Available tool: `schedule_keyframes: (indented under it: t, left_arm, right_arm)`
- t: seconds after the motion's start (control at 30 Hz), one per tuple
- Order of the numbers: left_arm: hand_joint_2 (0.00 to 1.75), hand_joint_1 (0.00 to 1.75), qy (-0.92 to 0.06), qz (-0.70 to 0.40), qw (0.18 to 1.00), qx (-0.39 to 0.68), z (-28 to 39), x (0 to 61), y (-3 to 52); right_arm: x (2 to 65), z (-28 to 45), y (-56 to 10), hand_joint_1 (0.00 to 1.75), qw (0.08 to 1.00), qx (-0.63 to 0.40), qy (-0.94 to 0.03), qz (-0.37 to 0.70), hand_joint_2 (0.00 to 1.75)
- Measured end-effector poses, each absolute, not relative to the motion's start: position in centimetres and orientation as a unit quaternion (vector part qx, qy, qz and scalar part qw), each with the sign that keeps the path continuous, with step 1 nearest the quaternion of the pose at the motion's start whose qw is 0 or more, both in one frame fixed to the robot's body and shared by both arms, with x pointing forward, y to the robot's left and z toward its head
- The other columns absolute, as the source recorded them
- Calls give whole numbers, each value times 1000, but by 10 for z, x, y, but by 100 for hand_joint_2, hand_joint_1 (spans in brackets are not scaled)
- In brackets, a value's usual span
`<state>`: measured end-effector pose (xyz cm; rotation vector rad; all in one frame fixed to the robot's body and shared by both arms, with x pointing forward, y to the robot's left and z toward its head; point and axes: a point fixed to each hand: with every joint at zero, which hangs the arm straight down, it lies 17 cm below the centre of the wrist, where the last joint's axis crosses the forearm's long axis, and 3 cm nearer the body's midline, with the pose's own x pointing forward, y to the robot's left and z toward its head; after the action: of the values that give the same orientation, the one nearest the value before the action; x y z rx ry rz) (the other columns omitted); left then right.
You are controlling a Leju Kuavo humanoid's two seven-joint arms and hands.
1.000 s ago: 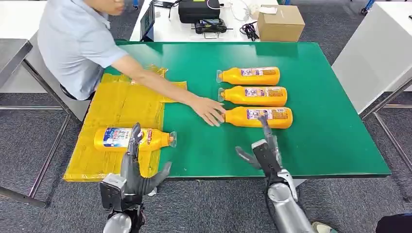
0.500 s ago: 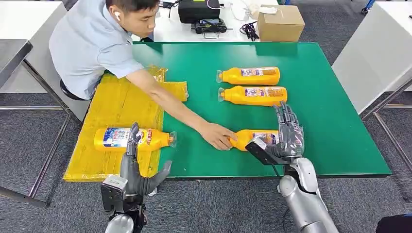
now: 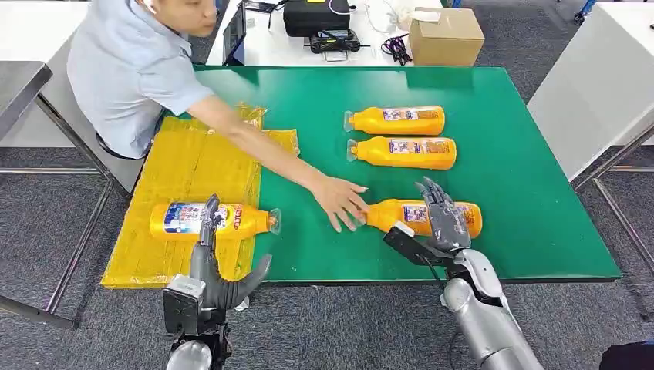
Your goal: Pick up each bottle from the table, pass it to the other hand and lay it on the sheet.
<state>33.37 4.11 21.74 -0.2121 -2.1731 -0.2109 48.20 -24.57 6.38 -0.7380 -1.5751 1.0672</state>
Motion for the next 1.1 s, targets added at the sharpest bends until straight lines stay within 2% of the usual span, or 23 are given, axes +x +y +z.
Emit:
schedule_keyframes:
  t: [0.3, 0.73, 1.1]
  left_arm:
    - [175, 0, -878, -90, 464, -78, 214, 337, 43]
    - [175, 0, -875, -93, 468, -79, 212, 335, 43]
    - [175, 0, -875, -93, 468, -77, 213, 334, 44]
  right_arm:
    - [470, 39, -245, 0, 529, -293, -621, 498, 175]
    - [478, 46, -292, 0, 463, -412, -561, 549, 175]
    - [480, 55, -296, 0, 451, -428, -565, 542, 175]
